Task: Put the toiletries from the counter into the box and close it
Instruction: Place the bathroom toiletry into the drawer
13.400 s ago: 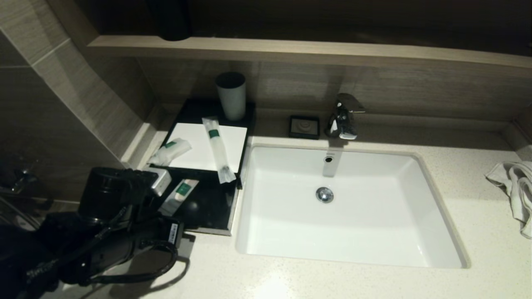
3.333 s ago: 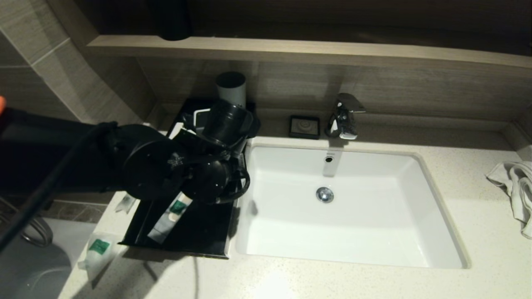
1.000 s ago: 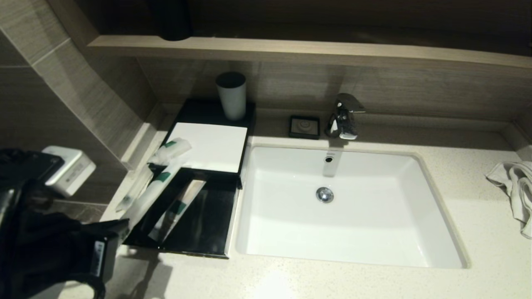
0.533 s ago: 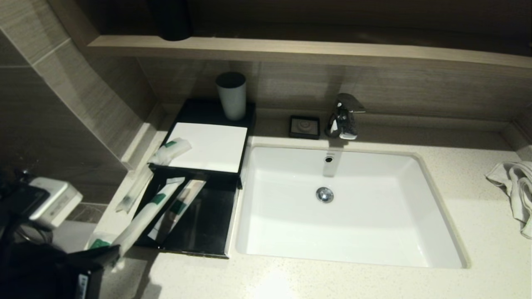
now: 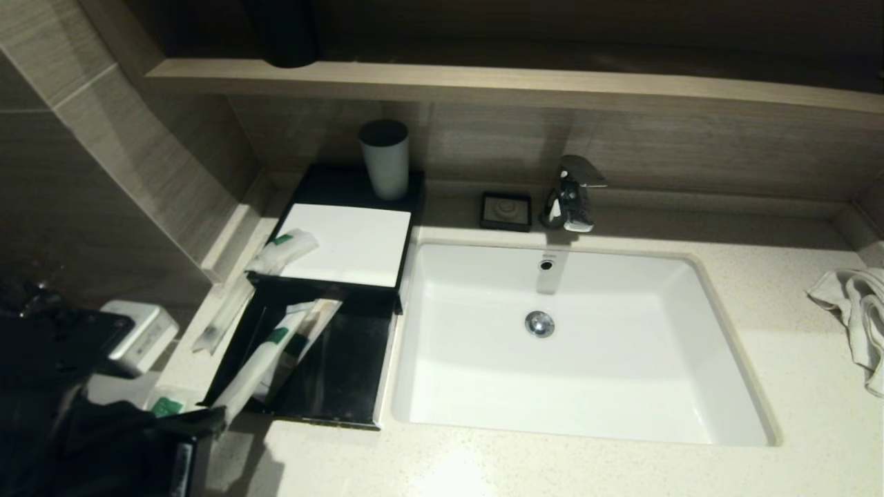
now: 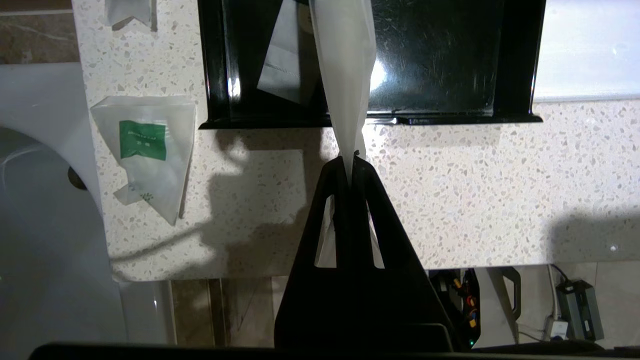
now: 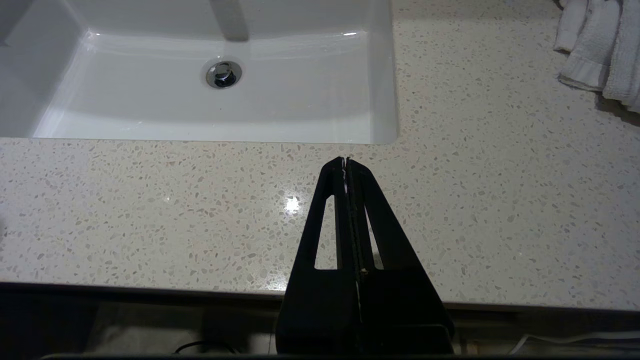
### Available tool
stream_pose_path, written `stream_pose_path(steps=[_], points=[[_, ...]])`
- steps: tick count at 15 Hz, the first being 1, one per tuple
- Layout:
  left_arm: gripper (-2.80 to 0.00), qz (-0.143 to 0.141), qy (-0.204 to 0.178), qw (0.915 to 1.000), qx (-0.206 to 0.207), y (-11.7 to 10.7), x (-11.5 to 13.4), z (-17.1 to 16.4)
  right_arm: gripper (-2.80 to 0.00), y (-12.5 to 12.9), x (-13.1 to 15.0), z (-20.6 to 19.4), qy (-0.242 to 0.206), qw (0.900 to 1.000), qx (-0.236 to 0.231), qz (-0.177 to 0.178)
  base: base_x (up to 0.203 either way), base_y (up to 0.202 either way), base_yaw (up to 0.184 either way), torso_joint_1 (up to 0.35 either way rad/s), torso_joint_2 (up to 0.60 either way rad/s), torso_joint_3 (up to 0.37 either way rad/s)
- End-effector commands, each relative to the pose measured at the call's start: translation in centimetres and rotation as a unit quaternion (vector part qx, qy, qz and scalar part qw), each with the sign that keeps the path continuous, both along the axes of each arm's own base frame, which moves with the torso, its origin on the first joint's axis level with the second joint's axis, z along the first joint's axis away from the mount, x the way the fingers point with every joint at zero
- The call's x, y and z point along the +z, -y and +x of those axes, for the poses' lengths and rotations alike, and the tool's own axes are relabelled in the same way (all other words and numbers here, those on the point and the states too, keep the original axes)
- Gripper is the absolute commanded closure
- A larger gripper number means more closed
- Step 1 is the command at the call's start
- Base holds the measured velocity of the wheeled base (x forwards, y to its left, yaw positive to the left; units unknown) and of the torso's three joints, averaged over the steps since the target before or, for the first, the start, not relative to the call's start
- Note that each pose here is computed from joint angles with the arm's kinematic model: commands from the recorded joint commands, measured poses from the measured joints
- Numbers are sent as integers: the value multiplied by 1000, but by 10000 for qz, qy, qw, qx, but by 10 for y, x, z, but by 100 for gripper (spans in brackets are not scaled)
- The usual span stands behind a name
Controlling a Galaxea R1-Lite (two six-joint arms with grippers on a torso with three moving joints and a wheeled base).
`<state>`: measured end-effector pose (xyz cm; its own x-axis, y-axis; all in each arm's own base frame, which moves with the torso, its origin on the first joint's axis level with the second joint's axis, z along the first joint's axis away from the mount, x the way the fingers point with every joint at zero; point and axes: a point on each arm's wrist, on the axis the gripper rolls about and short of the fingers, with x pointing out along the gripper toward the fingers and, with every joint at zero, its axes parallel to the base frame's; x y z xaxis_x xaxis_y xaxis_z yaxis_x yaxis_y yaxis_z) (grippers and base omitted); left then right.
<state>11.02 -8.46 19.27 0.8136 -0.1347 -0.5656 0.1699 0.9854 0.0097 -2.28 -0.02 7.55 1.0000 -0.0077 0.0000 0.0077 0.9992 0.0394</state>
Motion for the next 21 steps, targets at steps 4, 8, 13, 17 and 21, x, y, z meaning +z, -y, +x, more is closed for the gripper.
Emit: stream_pose_path(steps=[4, 8, 13, 17, 21], points=[[0, 223, -227, 9992, 243, 14, -15, 28, 0, 0, 0, 0, -12, 10000, 0, 3, 0, 0, 0, 0, 0, 0], [0, 296, -283, 9982, 432, 21, -26, 49, 0, 0, 0, 0, -14, 10000, 0, 3, 0, 0, 0, 0, 0, 0], [0, 396, -48, 9982, 452, 27, -32, 73, 0, 0, 0, 0, -8, 10000, 0, 3, 0, 0, 0, 0, 0, 0], [0, 560, 58, 9971, 516, 24, -36, 87, 0, 0, 0, 0, -8, 10000, -5, 3, 0, 0, 0, 0, 0, 0], [0, 783, 115, 9957, 491, 23, -41, 97, 0, 0, 0, 0, -10, 10000, 0, 3, 0, 0, 0, 0, 0, 0]])
